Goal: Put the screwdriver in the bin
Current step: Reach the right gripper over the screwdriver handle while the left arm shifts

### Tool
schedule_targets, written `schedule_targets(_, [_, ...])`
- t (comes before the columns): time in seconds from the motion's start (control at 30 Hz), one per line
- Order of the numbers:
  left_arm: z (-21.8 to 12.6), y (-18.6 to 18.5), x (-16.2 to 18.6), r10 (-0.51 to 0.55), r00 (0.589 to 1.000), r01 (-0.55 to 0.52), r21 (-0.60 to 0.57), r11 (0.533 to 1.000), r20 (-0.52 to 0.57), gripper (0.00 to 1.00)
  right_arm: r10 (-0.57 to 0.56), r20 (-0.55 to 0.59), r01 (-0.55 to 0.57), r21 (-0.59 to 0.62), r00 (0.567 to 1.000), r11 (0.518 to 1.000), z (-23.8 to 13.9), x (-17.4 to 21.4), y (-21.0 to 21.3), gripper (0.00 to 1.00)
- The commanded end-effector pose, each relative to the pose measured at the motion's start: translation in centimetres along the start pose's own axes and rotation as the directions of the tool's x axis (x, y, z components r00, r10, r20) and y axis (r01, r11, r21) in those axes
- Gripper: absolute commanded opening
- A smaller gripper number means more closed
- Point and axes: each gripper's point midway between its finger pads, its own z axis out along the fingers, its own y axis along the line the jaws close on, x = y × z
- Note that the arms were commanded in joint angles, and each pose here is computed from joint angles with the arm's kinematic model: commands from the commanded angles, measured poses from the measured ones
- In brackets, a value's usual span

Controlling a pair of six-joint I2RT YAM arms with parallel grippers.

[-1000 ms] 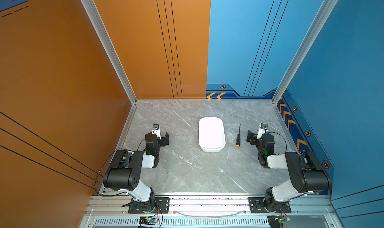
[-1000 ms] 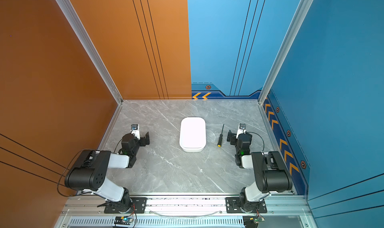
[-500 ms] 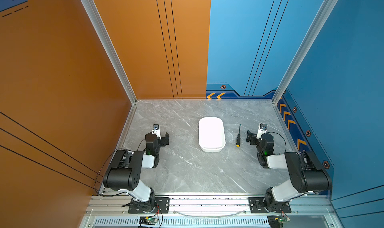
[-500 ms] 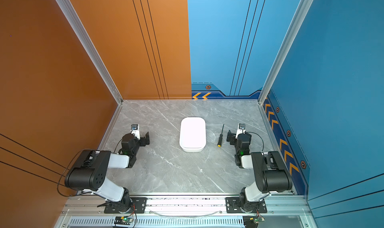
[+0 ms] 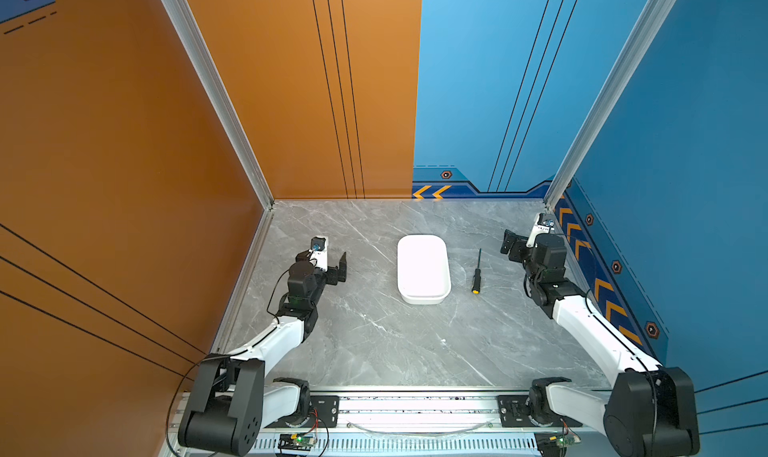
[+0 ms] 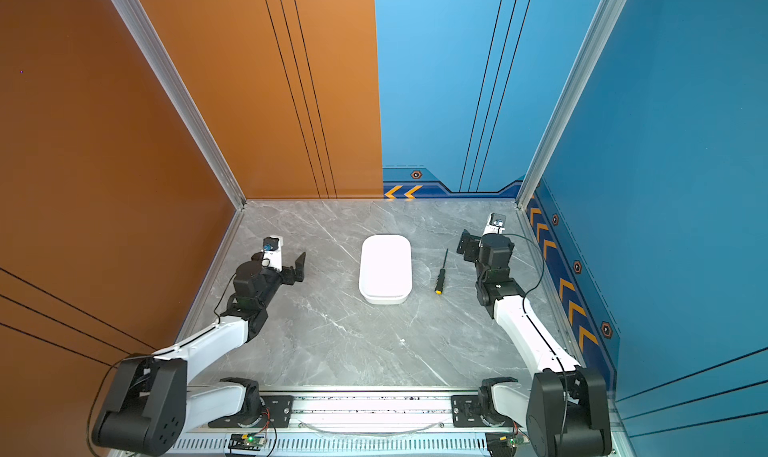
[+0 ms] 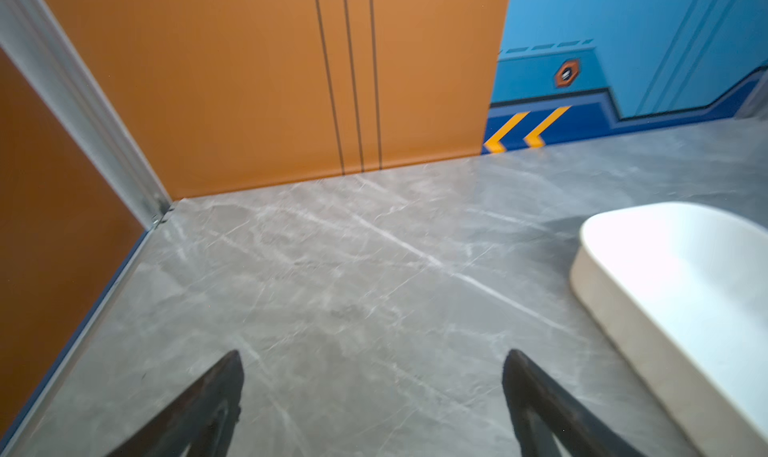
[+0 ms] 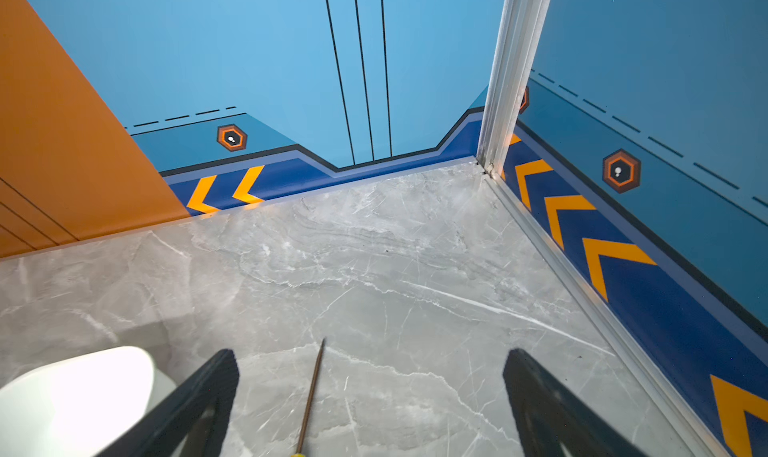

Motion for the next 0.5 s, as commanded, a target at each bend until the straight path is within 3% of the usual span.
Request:
schedule_targets(0.0, [0.0,-4.9,0.8,-0.089,0.992,0.107,0.226,0.968,-0.09,0.98,0.04,-0.338,-0.038,0.015,0.94,0.999,-1.3,7.7,-0.1,0.98])
schedule_targets(0.1, [0.4,-8.2,1.3,-0.142,0.977,0.191,0.371,0.909,-0.157,0.98,0.076,-0.402,-0.075,0.018,0.913,0.997,-1.7,9.2,0.5,0.97])
schedule_targets(0.2, [0.7,-10.3,2.6,-0.185,0.952,0.279,0.445,0.851,-0.244,0.98,0.081,-0.439,-0.076,0.03,0.895,0.997,-1.9,11.0,1.1,0.96])
schedule_targets(0.47, [0.6,-12.4,5.6,-0.225,0.899,0.393,0.467,0.792,-0.375,0.98,0.045,-0.573,-0.017,0.055,0.818,0.998,-0.5,15.9,3.8,0.94])
